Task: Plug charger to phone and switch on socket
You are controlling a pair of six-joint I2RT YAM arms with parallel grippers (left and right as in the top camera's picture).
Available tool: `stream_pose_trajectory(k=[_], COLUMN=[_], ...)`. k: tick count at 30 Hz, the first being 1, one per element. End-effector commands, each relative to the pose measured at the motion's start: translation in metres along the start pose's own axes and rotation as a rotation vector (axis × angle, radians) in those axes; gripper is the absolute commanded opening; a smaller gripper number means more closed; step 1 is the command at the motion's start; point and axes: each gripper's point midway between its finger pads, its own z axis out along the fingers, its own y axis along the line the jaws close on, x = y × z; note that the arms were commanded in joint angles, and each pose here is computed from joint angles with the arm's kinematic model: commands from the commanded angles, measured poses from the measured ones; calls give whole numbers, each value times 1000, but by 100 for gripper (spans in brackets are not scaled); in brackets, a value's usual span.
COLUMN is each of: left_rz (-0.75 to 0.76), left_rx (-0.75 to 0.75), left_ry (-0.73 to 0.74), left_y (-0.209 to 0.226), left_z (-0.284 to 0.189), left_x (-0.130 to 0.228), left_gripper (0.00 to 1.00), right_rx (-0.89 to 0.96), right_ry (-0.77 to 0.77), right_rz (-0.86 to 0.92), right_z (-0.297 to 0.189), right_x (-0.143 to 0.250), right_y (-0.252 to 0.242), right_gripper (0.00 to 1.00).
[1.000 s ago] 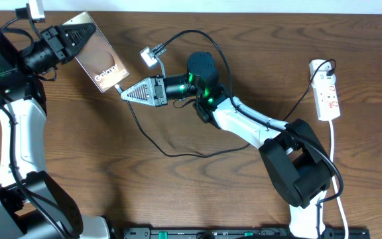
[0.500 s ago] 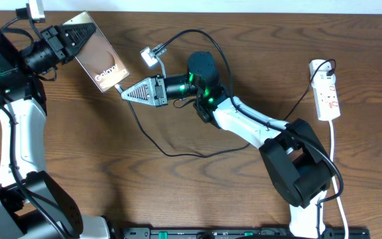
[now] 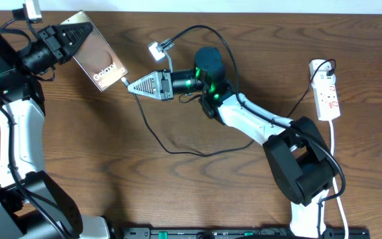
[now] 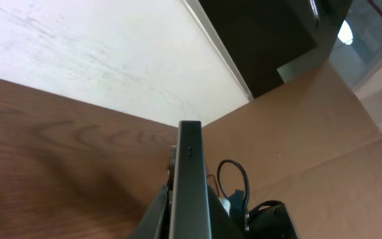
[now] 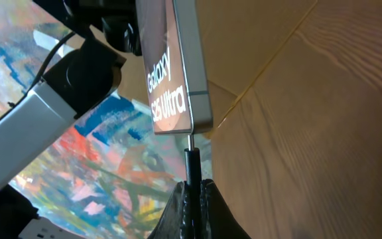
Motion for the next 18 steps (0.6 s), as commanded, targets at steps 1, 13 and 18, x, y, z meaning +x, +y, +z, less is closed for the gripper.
stream_pose_trajectory(k=[1,13,18], left_rz=[-16,-38,-76], left_rx=[50,31,28], left_ry=[65,42,39], left_y=[-10,-7,-7], left_z=[1,2,1], left_x=[11,7,7], left_gripper=[7,8,8], right_rx=[33,-3,-34], right_ry=[-94,-42,1], right_rz=[-25,-47,-108], right_z=[-5,5,5], right_x=[-23,-10,-3], right_y=[0,9,16], right_gripper=[1,1,1])
